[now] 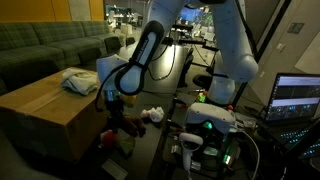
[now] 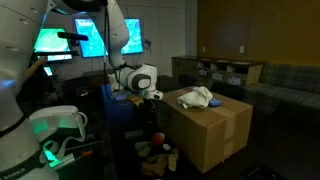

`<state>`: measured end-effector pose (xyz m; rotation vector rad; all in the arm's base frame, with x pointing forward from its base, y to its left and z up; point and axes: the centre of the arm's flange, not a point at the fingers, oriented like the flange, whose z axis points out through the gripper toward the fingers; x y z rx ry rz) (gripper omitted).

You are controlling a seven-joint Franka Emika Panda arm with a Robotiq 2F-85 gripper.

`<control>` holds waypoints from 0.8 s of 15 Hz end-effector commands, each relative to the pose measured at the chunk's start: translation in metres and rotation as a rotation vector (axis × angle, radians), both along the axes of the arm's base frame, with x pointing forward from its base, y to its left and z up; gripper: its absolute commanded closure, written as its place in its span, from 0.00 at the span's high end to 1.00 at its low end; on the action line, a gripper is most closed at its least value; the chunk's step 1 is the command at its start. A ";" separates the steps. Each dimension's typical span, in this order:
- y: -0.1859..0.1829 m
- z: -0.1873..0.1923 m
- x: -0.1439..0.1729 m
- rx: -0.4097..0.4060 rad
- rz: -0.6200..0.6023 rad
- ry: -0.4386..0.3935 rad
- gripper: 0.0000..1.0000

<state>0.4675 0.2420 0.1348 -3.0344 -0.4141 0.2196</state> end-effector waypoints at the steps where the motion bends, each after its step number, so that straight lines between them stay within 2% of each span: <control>1: 0.020 -0.013 -0.017 0.012 -0.039 -0.009 1.00; 7: 0.056 -0.034 -0.036 0.016 -0.102 -0.041 1.00; 12: 0.081 -0.058 -0.036 0.046 -0.175 -0.085 1.00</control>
